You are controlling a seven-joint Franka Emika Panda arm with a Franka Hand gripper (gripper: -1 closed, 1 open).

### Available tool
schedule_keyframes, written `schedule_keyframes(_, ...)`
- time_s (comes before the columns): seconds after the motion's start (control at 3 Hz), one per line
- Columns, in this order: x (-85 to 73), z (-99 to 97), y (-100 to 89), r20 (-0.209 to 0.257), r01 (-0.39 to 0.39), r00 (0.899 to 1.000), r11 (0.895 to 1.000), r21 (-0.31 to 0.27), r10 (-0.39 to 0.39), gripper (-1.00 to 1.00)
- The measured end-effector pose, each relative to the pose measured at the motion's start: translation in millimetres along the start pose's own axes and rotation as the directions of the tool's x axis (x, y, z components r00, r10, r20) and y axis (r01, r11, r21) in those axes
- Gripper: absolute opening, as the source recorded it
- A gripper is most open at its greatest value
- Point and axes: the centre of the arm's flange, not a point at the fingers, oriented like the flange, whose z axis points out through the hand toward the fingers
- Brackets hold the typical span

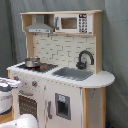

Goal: Play with the kitchen

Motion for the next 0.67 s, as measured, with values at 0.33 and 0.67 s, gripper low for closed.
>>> schedule_keyframes(0.33, -0.4, -24.3, -2.4, -0.005, -0.056, 0.998, 0.998, -0.007, 0.056, 1.0)
schedule_keyframes(0.67, -5.8, -38.5, -14.6, 0.003, -0.129, 0.992, 0.992, 0.001, 0.129, 1.0)
